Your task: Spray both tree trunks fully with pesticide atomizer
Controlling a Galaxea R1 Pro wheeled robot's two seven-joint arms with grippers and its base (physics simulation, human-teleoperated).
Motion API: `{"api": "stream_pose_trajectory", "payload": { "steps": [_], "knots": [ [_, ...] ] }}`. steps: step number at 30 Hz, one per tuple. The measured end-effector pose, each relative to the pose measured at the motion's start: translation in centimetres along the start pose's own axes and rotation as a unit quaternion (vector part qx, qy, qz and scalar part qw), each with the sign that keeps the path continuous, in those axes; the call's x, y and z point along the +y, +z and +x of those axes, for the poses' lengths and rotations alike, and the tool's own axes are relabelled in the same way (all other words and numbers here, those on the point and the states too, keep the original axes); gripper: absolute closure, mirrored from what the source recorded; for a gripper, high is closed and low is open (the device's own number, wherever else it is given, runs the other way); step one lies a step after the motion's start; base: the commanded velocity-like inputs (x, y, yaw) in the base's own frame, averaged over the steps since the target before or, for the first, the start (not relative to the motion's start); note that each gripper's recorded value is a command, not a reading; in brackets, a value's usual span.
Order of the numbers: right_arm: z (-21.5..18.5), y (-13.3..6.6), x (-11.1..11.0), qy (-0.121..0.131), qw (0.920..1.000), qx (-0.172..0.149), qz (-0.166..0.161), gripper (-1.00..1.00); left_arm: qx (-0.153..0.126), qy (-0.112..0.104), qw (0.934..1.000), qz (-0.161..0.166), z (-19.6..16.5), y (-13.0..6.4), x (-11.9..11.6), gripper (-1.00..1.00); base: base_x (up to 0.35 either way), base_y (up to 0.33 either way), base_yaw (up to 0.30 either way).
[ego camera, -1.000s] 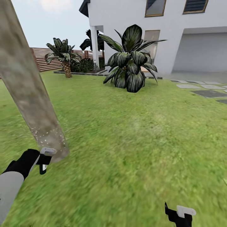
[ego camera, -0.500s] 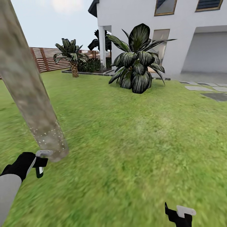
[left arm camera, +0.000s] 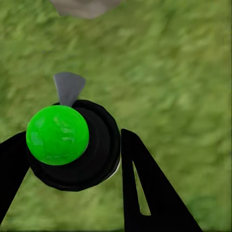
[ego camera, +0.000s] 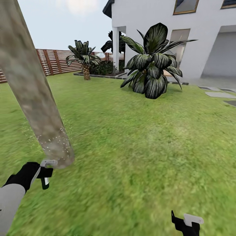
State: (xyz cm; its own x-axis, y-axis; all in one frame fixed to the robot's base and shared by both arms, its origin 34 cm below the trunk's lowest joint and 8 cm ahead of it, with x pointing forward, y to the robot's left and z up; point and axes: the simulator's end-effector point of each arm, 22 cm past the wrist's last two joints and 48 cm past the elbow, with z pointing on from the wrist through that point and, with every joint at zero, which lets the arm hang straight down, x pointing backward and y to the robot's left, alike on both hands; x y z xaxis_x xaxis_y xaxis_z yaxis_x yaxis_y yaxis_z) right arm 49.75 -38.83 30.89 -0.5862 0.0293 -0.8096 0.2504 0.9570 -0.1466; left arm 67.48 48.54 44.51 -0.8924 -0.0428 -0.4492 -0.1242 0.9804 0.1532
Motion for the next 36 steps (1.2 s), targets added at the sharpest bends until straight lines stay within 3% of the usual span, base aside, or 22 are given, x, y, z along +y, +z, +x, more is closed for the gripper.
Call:
{"api": "stream_pose_trajectory", "payload": {
  "steps": [4, 5, 7, 10, 17, 23, 29, 36],
  "knots": [
    [0.0, 0.0, 0.0, 0.000, 1.0000, 0.000, 0.000, -1.00, -0.034, -0.011, 0.9981, -0.050, -0.5, 0.2, 2.5, 1.00, 0.001, -0.001, 0.013],
    [0.0, 0.0, 0.0, 0.000, 1.0000, 0.000, 0.000, -1.00, -0.037, -0.017, 0.9975, -0.058, -0.4, 0.4, 2.1, 1.00, 0.000, 0.000, 0.001],
    [0.0, 0.0, 0.0, 0.000, 1.0000, 0.000, 0.000, -1.00, -0.042, -0.018, 0.9981, -0.042, -0.8, 0.8, -1.5, 1.00, 0.000, 0.000, 0.000],
    [0.0, 0.0, 0.0, 0.000, 1.0000, 0.000, 0.000, -1.00, -0.046, -0.014, 0.9983, -0.033, -1.2, 0.7, -3.4, 1.00, 0.021, 0.000, 0.000],
    [0.0, 0.0, 0.0, 0.000, 1.0000, 0.000, 0.000, -1.00, -0.040, -0.012, 0.9985, -0.035, -0.6, 0.9, -3.1, 1.00, 0.292, 0.000, 0.000],
    [0.0, 0.0, 0.0, 0.000, 1.0000, 0.000, 0.000, -1.00, -0.016, -0.015, 0.9980, -0.059, 3.1, 1.6, 0.3, 1.00, 0.140, 0.000, 0.000],
    [0.0, 0.0, 0.0, 0.000, 1.0000, 0.000, 0.000, -1.00, -0.011, -0.013, 0.9994, -0.031, 3.9, 2.2, -4.0, 1.00, -0.021, 0.005, 0.000],
    [0.0, 0.0, 0.0, -0.001, 1.0000, 0.000, -0.001, -1.00, -0.011, -0.033, 0.9977, -0.058, 4.4, 1.9, 0.7, 1.00, -0.292, 0.104, 0.000]
  ]
}}
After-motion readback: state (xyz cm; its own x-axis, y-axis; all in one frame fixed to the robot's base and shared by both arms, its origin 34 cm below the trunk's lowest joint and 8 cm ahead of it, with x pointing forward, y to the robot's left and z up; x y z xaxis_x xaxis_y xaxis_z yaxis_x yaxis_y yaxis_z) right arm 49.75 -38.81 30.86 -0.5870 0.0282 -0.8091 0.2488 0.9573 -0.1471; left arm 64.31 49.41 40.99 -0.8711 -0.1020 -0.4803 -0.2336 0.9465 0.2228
